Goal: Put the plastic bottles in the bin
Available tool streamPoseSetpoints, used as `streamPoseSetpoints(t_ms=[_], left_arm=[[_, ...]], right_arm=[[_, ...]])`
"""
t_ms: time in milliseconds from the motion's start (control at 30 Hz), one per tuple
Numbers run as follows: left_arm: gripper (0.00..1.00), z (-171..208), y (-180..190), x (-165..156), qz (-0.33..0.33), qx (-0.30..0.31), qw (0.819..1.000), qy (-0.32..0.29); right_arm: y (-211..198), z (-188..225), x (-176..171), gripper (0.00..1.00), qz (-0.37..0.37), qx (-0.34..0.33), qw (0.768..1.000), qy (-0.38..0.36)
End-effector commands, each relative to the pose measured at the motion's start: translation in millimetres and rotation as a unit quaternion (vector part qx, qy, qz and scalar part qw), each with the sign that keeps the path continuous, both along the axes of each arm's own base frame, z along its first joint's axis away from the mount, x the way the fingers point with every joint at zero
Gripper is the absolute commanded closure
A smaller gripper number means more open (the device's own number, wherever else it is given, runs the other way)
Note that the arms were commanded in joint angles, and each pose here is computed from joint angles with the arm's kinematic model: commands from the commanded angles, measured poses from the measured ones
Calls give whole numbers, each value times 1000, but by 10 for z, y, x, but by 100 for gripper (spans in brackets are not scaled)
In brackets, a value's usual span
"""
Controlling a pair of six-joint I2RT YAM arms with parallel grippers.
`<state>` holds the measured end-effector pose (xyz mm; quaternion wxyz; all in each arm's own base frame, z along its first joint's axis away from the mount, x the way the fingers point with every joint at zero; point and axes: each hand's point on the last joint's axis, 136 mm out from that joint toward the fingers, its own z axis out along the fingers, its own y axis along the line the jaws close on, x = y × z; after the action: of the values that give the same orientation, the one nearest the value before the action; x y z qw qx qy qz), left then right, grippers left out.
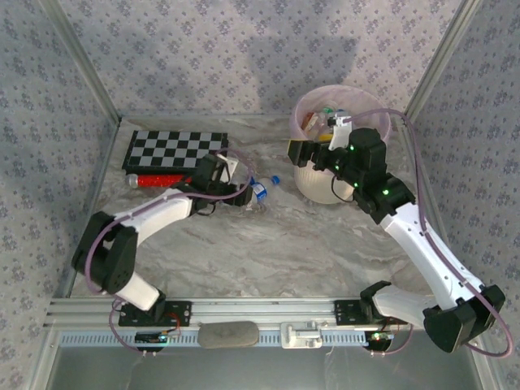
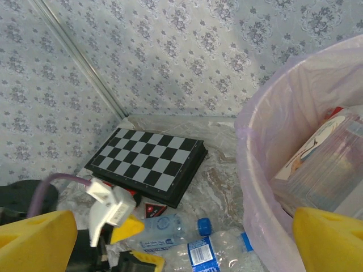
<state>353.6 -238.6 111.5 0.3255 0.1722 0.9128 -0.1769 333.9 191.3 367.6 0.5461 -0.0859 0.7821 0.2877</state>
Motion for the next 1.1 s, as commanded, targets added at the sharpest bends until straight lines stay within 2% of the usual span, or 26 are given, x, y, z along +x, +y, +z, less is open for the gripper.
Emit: streamPoseSetpoints(t_ms=[0,333,767,900,1067], left_arm=[[12,-22,-220,32,-31,-13,999,28],[17,-309,-574,26,-60,32,996,53],[23,-661,-665,172,-56,68,992,86],[28,-723,-655,181,-51,75,992,88],[43,-690,-628,186,-43,74,993,80]], right_arm=[[-37,105,5,1,-11,-15,1000,-11],[-116,25,31,1,-30,-36,999,-8],[-249,-38,20,1,-49,-47,998,-2],[-269,-57,11,1,-48,-50,998,3],[-335,-67,-52,1,-51,-65,996,11]])
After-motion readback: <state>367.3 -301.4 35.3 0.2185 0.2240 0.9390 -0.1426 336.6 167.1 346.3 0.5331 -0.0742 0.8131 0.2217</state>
